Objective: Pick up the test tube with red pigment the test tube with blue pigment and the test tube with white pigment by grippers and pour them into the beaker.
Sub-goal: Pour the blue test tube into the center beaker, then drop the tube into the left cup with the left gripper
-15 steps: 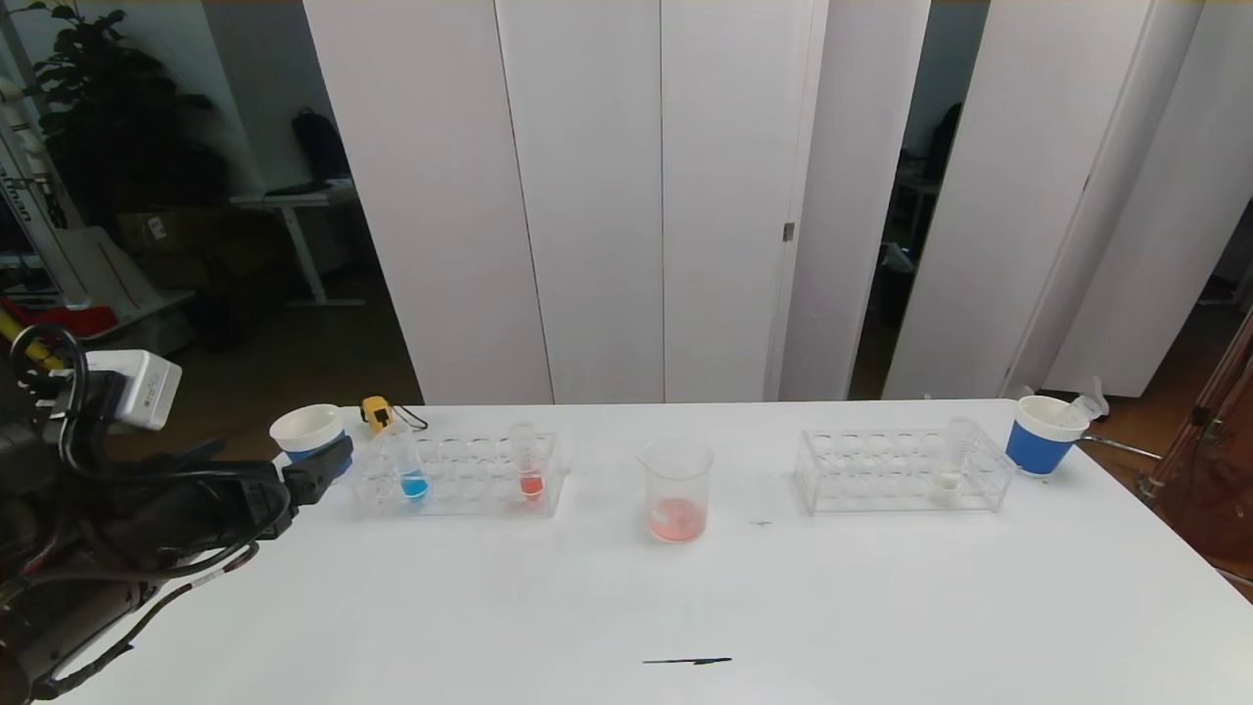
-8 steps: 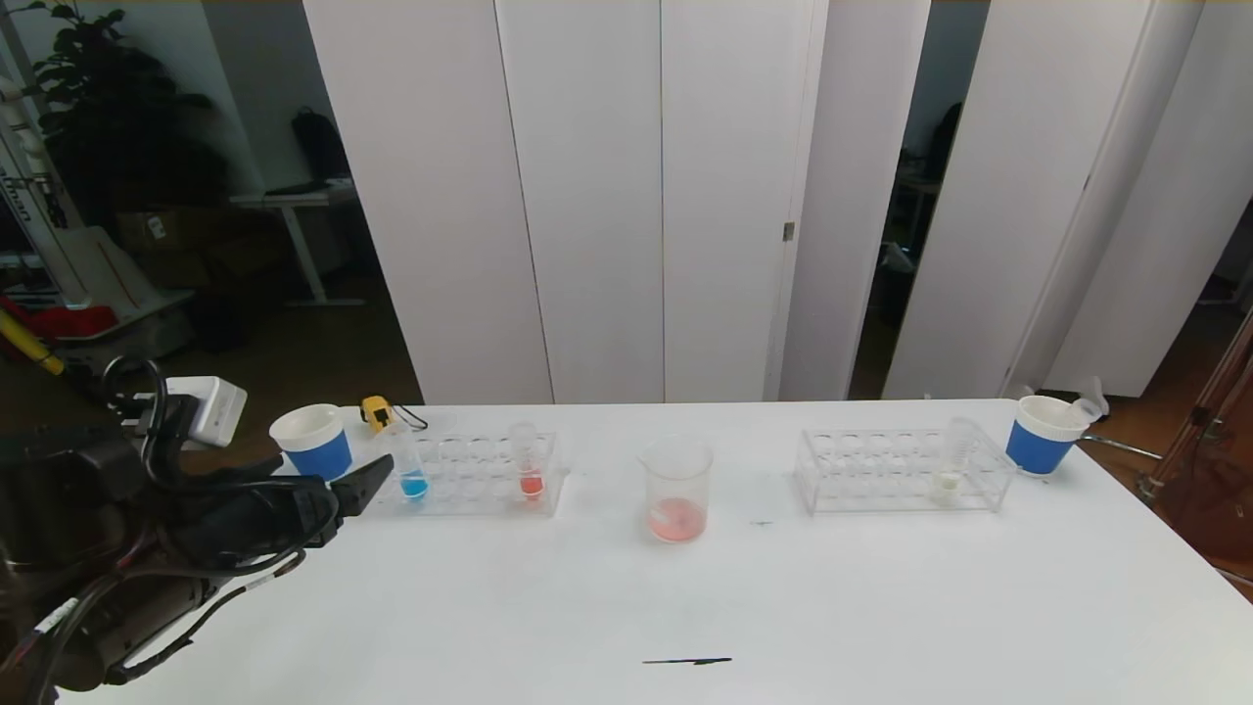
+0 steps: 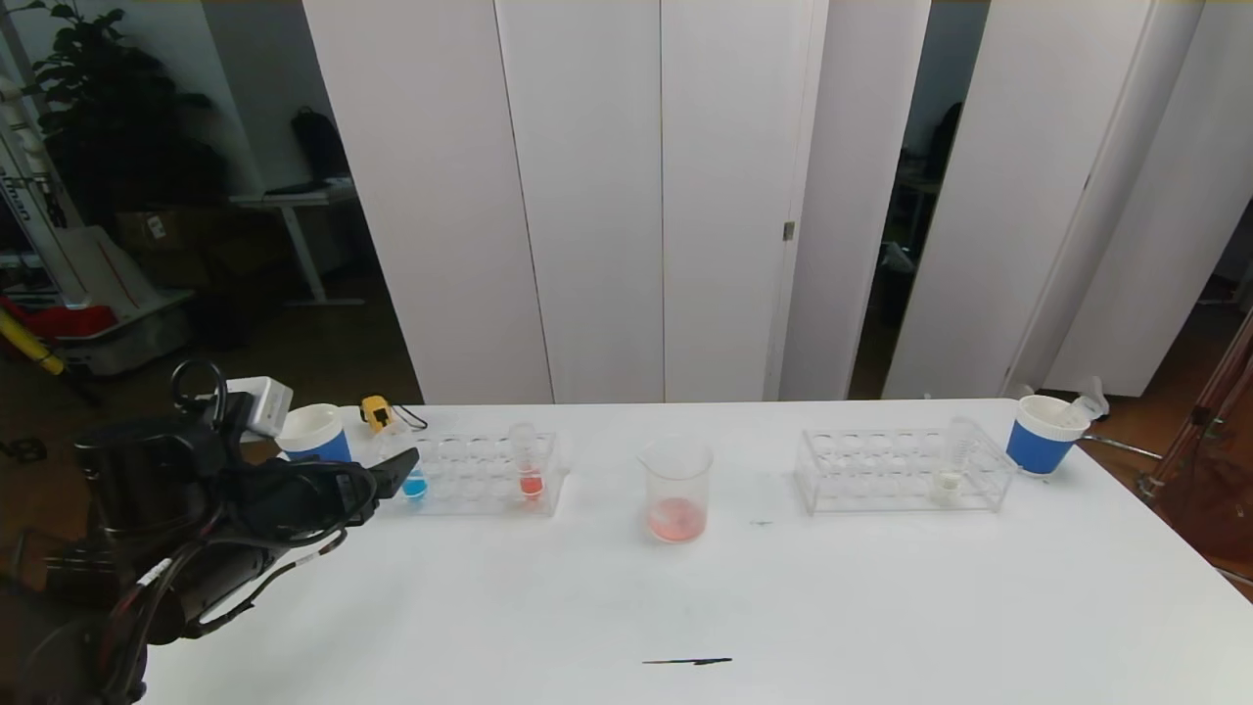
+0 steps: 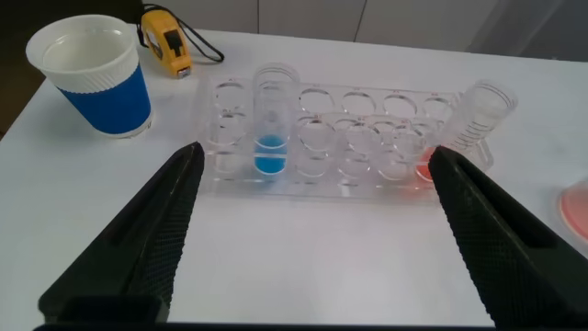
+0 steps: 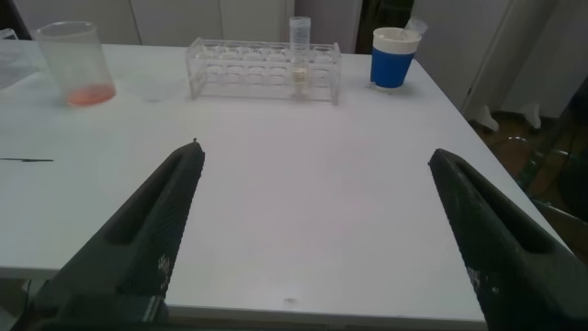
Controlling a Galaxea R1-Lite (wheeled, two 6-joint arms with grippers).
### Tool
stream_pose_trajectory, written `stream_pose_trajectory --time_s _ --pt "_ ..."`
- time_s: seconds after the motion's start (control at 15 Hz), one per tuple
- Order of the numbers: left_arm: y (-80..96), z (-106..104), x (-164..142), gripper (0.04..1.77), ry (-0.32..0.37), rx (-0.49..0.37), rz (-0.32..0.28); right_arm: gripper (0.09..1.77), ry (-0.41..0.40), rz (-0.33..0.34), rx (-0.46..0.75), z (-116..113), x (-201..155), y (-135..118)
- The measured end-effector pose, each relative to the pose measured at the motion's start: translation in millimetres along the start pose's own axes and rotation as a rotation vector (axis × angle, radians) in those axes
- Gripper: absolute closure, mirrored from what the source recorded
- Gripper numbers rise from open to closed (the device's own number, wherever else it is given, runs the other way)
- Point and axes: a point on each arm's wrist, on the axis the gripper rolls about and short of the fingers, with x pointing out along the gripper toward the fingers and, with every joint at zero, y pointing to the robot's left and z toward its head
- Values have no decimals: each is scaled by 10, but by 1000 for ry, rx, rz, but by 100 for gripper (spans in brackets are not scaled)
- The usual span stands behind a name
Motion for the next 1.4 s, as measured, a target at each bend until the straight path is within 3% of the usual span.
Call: stream_pose_trajectory --time_s 1.4 --pt "174 -243 878 6 -1 -50 44 11 0 0 0 0 0 0"
